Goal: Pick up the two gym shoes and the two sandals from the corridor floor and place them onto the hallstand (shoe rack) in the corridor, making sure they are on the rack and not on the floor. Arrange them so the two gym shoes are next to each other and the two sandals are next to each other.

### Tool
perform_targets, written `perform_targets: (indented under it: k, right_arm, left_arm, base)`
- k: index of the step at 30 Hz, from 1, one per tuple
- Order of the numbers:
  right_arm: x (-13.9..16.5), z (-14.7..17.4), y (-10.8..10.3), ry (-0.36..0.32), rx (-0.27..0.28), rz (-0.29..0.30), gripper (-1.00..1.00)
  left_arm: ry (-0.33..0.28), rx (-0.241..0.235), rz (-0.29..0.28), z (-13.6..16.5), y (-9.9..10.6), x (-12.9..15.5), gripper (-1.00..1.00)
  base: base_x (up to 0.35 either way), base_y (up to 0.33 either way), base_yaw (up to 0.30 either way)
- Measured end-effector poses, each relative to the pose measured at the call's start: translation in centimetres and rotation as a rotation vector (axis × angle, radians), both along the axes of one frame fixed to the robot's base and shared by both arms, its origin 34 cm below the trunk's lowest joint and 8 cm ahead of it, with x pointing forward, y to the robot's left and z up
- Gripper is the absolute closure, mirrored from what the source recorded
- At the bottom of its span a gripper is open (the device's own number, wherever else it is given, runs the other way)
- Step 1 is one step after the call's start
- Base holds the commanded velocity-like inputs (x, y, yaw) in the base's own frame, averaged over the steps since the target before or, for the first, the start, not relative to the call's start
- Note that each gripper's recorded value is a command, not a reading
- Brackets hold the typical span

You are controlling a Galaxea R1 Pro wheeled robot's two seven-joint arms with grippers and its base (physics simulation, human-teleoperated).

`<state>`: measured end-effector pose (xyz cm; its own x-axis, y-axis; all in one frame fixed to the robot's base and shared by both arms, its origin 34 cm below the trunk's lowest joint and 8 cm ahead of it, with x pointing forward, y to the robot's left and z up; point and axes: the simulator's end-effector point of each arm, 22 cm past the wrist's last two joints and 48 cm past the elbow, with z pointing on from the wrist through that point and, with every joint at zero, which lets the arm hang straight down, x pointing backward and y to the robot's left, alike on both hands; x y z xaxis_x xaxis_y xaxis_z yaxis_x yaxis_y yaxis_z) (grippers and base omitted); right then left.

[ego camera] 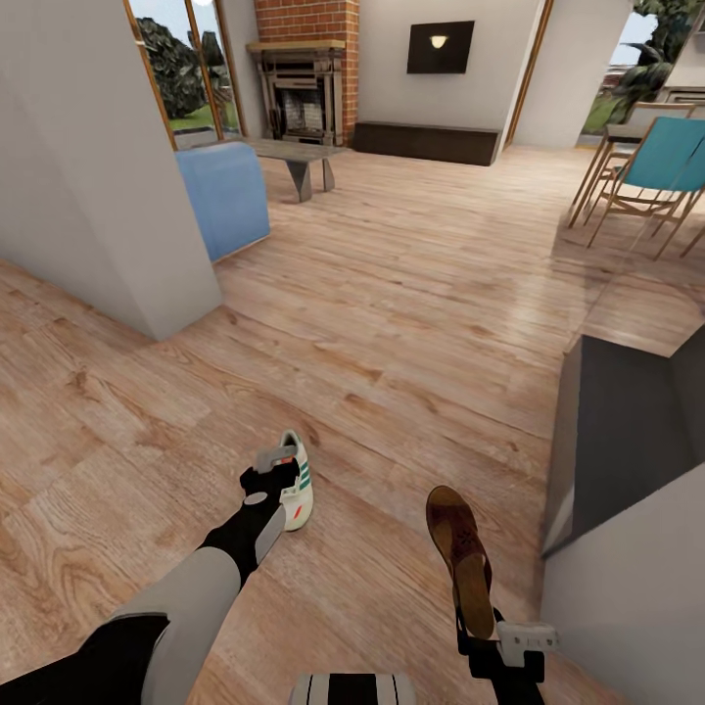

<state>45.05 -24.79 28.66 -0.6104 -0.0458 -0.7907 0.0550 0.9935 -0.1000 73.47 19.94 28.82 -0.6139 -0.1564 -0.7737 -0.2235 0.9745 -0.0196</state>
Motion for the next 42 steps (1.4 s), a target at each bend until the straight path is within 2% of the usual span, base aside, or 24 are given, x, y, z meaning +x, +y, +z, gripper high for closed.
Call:
perform_targets:
  k: [11, 42]
  right_arm:
    - [-0.04, -0.05, 0.02, 0.001, 0.000, 0.000, 1.00]
    - [-0.26, -0.37, 0.02, 0.010, 0.001, 0.001, 1.00]
  left_arm:
    - [-0.008, -0.001, 0.003, 0.11, 0.06, 0.07, -1.00]
    - [-0.003, -0.003, 0.006, -0.36, 0.11, -0.05, -1.00]
  base:
    - [0.124, 0.000, 0.000]
    - [0.006, 0.000, 0.000]
